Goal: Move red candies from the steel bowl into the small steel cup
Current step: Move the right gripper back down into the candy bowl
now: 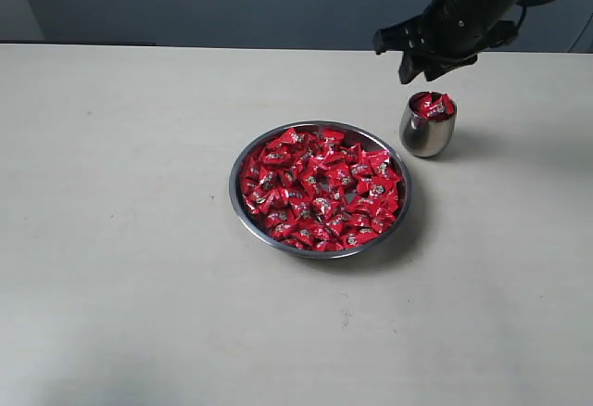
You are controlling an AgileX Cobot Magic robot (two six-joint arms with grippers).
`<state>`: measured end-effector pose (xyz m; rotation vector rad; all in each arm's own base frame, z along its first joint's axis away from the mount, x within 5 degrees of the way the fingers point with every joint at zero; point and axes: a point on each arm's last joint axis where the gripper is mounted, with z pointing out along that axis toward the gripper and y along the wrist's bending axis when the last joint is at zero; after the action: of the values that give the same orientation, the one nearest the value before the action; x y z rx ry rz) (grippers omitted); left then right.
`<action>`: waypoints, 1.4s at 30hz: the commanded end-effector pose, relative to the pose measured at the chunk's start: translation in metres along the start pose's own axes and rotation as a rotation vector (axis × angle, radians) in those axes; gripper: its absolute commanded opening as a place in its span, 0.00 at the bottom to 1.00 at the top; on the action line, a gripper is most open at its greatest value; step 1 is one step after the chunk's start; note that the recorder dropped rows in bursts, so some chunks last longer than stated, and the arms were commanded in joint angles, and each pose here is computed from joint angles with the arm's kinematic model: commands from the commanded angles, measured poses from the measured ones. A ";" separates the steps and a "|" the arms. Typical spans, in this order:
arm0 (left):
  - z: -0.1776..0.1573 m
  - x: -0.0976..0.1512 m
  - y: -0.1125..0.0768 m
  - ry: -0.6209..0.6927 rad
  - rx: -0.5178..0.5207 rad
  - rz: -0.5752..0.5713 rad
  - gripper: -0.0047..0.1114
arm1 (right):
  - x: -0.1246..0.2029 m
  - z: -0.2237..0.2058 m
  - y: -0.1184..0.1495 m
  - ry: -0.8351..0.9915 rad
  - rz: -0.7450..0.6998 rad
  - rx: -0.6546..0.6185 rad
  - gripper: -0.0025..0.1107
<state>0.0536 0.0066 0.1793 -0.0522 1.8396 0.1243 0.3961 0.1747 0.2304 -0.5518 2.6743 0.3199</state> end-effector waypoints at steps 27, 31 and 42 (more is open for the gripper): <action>-0.001 -0.004 0.000 -0.021 -0.001 -0.003 0.04 | 0.058 0.083 0.077 0.272 -0.218 -0.149 0.28; -0.001 -0.004 0.000 -0.021 -0.001 -0.003 0.04 | 0.057 0.083 0.075 0.266 -0.240 -0.127 0.28; -0.001 -0.004 0.000 -0.021 -0.001 -0.003 0.04 | 0.063 0.095 0.073 0.307 -0.230 -0.120 0.28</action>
<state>0.0536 0.0066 0.1793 -0.0522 1.8396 0.1243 0.3443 0.2487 0.1382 -1.0010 2.8184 0.3656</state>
